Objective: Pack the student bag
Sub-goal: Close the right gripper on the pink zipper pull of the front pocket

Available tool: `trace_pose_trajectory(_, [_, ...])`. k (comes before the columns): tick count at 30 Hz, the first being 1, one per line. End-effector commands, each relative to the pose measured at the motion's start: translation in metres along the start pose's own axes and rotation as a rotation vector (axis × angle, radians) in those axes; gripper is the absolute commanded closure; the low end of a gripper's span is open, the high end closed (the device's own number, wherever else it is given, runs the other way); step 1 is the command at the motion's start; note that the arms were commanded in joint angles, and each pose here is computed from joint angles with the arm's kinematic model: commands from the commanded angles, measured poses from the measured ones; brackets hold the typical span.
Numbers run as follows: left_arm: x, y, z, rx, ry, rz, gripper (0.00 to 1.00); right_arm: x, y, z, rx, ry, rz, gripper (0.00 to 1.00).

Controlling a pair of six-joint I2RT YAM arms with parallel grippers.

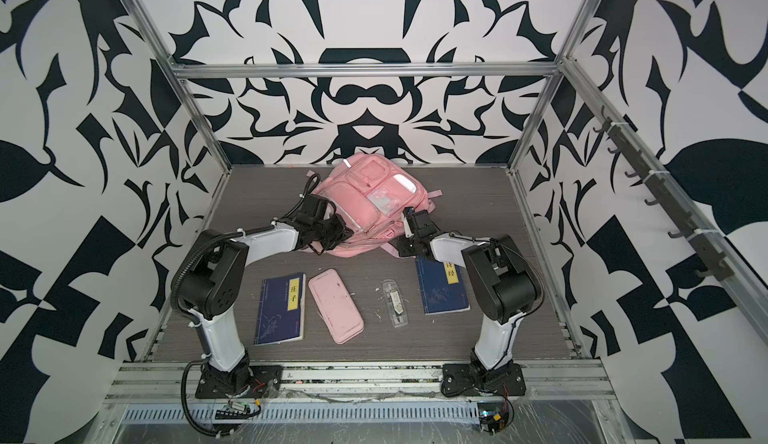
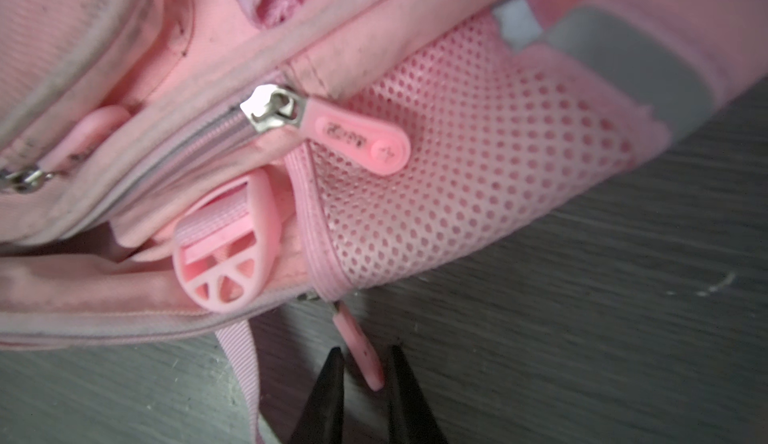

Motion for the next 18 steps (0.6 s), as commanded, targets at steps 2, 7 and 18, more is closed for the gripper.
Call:
trace_pose_trajectory(2, [0.01, -0.007, 0.018, -0.029, 0.04, 0.031, 1.0, -0.007, 0.001, 0.004, 0.003, 0.002, -0.021, 0.79])
trace_pose_trajectory(7, [0.012, -0.008, 0.022, -0.031, 0.054, 0.034, 1.0, -0.007, 0.002, 0.005, -0.004, 0.003, -0.018, 0.83])
trace_pose_trajectory(18, [0.008, -0.006, 0.019, -0.025, 0.061, 0.011, 1.0, -0.01, 0.024, 0.017, -0.056, 0.003, -0.04, 0.98])
Point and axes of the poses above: each gripper's point midway between its finger pads, its own y axis back along the fingers, its own z axis along the line the jaws close on, x = y × z, the point moved 5 cm from there along y, back along the fingers, and after that the axes turned 11 degrees about -y, right-handed, at the moved point
